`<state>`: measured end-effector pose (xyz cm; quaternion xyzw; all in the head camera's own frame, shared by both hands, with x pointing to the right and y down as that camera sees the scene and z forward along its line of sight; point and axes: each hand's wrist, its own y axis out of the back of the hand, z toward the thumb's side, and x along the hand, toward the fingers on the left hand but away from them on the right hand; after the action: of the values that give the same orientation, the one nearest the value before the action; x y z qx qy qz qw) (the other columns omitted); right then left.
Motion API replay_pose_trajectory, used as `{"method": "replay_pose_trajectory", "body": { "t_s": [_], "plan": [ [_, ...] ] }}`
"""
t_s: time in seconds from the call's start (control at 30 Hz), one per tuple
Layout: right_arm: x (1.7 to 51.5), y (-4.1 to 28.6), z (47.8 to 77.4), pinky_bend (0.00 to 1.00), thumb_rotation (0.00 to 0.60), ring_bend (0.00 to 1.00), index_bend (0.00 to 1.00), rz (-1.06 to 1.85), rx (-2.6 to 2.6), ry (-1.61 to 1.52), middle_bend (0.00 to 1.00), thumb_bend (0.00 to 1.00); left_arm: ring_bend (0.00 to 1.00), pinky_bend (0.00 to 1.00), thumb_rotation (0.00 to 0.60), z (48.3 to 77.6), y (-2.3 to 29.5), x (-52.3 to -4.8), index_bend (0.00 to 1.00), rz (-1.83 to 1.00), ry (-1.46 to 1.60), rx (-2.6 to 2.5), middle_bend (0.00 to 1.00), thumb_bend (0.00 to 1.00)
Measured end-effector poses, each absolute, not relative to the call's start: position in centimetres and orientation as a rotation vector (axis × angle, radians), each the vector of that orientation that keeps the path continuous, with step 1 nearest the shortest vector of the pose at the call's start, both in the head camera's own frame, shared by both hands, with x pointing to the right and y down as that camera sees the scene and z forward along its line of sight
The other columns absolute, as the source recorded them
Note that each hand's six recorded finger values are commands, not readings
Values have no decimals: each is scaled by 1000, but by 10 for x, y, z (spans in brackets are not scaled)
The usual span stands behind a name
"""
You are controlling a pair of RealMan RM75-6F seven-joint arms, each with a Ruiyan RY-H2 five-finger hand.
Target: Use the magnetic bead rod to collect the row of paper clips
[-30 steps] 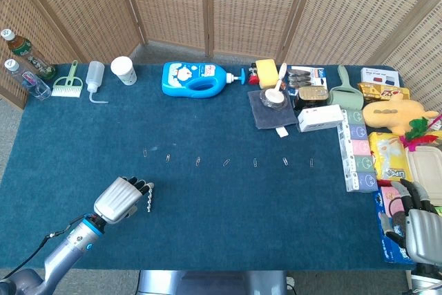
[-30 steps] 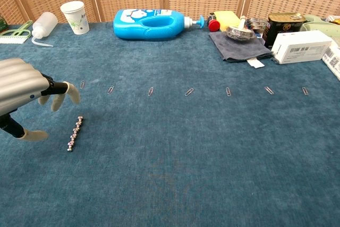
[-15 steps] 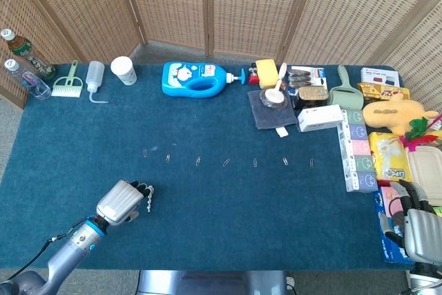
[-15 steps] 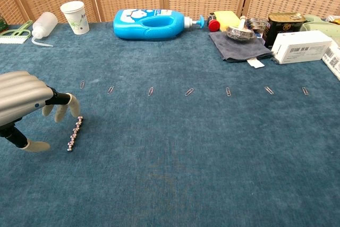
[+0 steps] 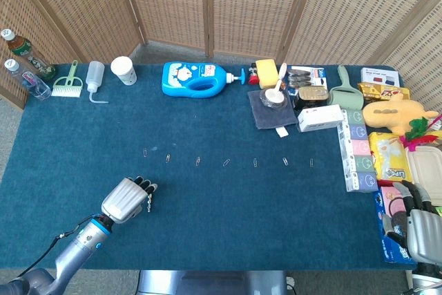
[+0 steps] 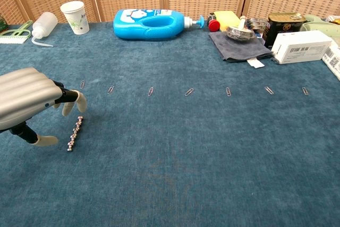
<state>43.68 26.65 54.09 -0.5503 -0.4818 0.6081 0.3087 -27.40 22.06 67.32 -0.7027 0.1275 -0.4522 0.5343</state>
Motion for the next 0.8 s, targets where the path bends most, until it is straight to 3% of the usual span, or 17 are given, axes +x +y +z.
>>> {"method": "replay_pose_trajectory", "body": {
  "t_s": [0.8],
  "plan": [
    [446, 269, 546, 355, 600, 94, 184, 1620, -1479, -1296, 176, 395, 447, 758, 600, 690, 223, -263, 329, -1083, 268, -1620, 462, 137]
  ]
}}
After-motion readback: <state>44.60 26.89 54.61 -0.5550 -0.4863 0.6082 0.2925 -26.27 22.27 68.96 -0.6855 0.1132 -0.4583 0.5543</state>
